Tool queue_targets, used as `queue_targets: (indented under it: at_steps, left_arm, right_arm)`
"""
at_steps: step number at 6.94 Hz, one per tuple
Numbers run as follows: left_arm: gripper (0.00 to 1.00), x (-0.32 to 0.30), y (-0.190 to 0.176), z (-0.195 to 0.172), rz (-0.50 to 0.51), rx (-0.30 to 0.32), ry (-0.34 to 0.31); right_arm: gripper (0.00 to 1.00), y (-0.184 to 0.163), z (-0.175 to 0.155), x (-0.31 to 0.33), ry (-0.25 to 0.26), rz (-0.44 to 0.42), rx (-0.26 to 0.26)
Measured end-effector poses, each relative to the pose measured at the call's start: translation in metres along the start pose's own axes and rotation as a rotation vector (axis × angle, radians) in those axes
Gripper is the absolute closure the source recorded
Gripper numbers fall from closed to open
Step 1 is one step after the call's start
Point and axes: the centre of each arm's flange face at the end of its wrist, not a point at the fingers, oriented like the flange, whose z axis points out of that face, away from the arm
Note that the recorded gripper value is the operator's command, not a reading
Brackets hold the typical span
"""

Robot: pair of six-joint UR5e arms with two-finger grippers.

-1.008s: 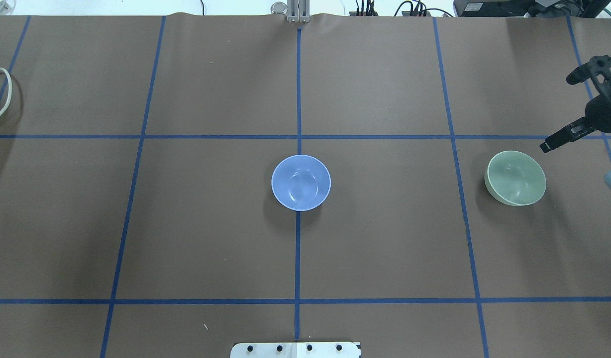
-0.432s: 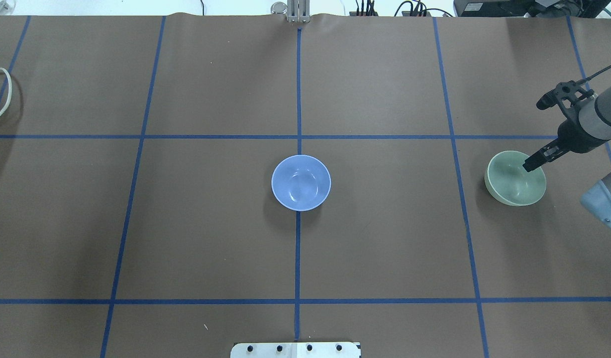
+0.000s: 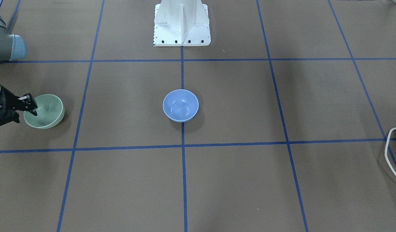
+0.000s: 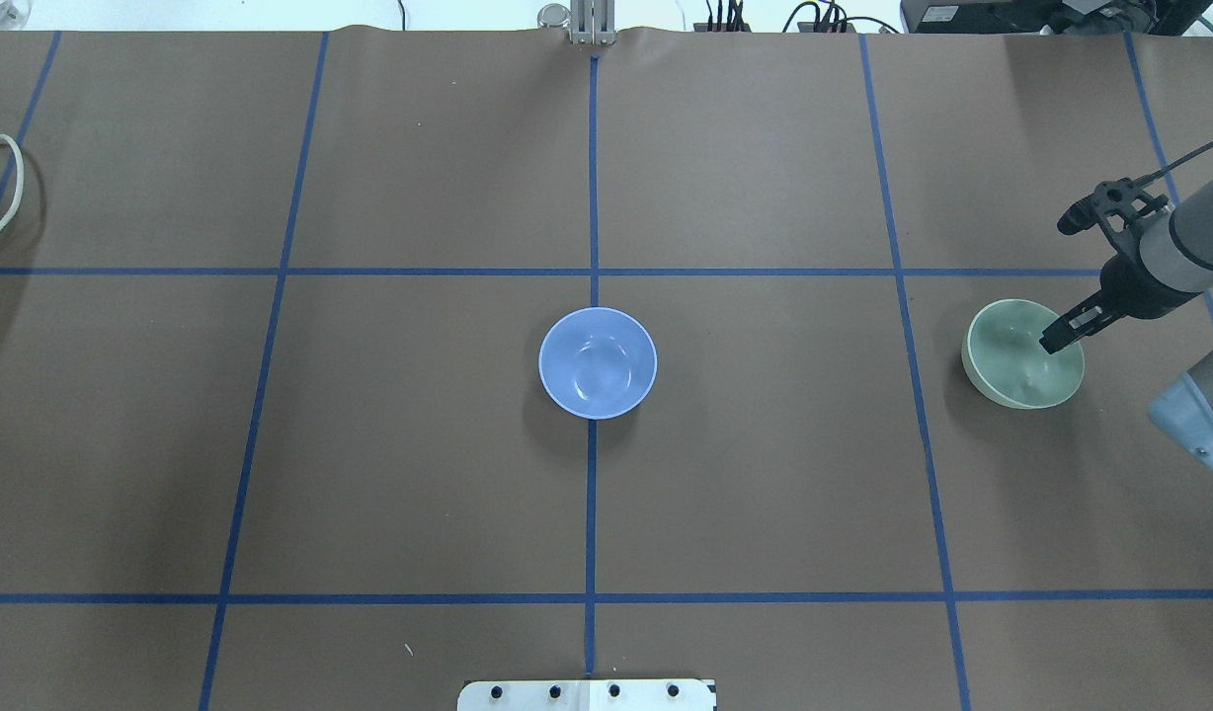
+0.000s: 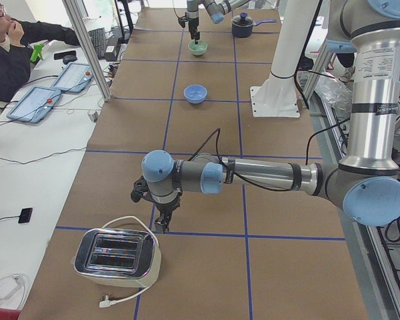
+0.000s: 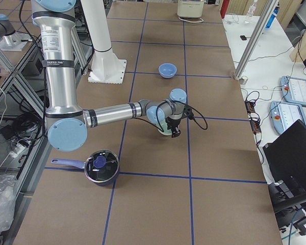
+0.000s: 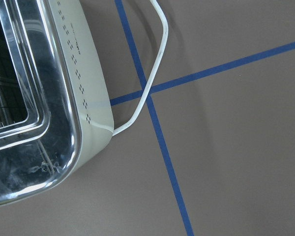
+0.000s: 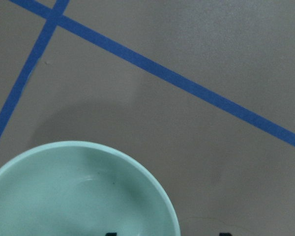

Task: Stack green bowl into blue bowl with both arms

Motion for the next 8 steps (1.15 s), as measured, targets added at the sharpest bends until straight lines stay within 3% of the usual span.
queue_targets:
  at_steps: [4,8]
  left_arm:
    - [0.01,-0.001,0.001,0.001,-0.007,-0.002,0.001]
    - [0.01,-0.003,0.01,0.005,-0.161,-0.011,0.002]
  right_arm:
    - [1.0,0.003,-0.006,-0.005,-0.017,0.046,0.005]
    - [1.0,-0.057,-0.059,-0.063,-0.13,0.215,0.094]
